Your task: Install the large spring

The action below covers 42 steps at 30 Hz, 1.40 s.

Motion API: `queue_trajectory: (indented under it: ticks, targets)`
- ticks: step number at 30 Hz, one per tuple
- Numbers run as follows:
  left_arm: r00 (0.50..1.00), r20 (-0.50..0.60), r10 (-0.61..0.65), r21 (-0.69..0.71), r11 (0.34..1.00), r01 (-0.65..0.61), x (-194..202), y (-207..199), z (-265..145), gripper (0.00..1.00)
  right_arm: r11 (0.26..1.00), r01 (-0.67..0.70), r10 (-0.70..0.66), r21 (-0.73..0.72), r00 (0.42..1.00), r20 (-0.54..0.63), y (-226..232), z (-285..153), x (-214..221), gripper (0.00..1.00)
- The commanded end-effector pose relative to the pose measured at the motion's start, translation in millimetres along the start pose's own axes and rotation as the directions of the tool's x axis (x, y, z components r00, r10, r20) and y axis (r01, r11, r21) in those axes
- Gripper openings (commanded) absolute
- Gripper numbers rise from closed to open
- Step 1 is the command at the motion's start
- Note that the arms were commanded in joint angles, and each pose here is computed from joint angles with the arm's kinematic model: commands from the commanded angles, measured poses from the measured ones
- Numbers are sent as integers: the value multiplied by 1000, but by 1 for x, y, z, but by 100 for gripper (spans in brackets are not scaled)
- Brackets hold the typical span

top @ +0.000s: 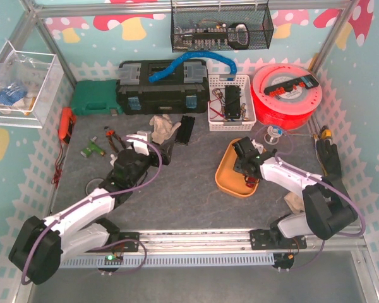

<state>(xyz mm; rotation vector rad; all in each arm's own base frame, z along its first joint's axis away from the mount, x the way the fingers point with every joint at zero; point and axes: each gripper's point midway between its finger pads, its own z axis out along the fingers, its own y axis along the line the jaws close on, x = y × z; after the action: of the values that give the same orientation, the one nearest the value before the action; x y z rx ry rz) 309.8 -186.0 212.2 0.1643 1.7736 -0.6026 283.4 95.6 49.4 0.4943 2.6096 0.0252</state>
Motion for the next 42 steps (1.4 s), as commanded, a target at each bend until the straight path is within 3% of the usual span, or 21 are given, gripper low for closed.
queue_trajectory:
  ticks: [1, 29, 34, 42]
  targets:
    - [1000, 7, 18, -10, 1000, -18, 1, 1, -1, 99, 999, -7, 8, 34, 1000, -11, -5, -2, 0, 45]
    - [999, 19, 33, -31, 999, -33, -2, 2, -3, 99, 997, -16, 23, 76, 996, -91, -9, 21, 20, 44]
    - [999, 19, 34, -34, 999, -34, -2, 2, -3, 99, 997, -4, 12, 75, 995, -100, -8, 26, 23, 40]
    - [999, 21, 36, -46, 998, -35, -2, 4, -4, 99, 999, 23, -22, 26, 998, -51, -2, 22, 14, 24]
